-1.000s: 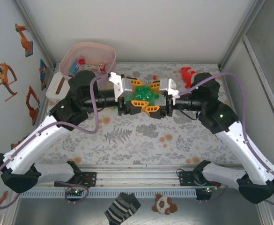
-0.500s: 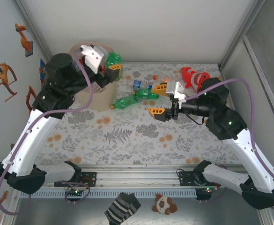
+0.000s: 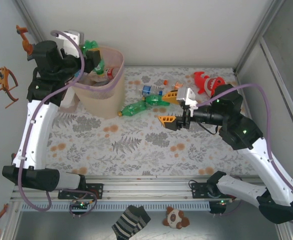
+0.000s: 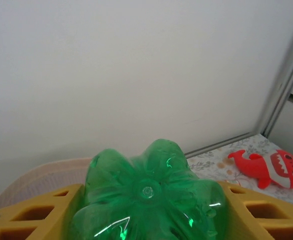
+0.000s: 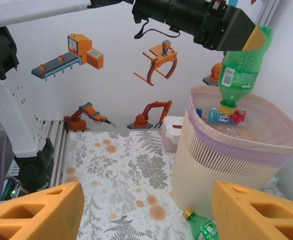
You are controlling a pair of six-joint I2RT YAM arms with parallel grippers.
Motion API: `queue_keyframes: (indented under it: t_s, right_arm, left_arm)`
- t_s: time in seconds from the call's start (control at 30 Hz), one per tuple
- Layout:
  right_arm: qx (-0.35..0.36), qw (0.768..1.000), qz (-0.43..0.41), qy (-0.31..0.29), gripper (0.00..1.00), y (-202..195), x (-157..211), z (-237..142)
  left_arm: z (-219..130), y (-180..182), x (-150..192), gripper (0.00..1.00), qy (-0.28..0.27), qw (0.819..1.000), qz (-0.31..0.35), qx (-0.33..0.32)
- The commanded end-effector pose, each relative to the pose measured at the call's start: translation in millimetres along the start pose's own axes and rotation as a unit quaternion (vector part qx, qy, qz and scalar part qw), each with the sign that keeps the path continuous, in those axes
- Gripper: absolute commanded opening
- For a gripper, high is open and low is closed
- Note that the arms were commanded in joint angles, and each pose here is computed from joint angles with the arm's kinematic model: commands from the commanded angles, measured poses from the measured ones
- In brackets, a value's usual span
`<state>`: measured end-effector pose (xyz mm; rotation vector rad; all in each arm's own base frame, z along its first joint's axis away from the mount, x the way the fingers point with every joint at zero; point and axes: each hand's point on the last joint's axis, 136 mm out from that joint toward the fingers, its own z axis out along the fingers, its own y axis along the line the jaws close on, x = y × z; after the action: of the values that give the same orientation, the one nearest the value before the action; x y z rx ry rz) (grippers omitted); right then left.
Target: Put the plastic bottles in the bin
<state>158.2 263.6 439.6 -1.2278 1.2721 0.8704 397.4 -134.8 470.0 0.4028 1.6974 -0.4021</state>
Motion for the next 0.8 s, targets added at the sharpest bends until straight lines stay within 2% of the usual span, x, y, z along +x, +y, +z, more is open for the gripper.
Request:
queue_keyframes:
  t_s: [0.0,0.33,0.5,0.77]
  right_arm:
    - [0.006,1.0,-0.001,-0.01,0.67,3,-6,-5]
    - [0.01,1.0,-0.001,-0.008,0.67,5,-4,-7]
    - [0.011,1.0,0.003,-0.004,0.67,5,0,-6]
    - [0.011,1.0,0.004,-0.004,0.67,6,1,-6]
  left_arm:
    - [5,3,0,0.42,-0.007,0.998,-0.055,0.026]
    - [35,17,58,0.42,0.086,0.989,-0.112,0.035]
    - [43,27,93,0.41,0.135,0.984,-0.115,0.009]
    - [60,30,147,0.41,0.205,0.971,-0.119,0.019]
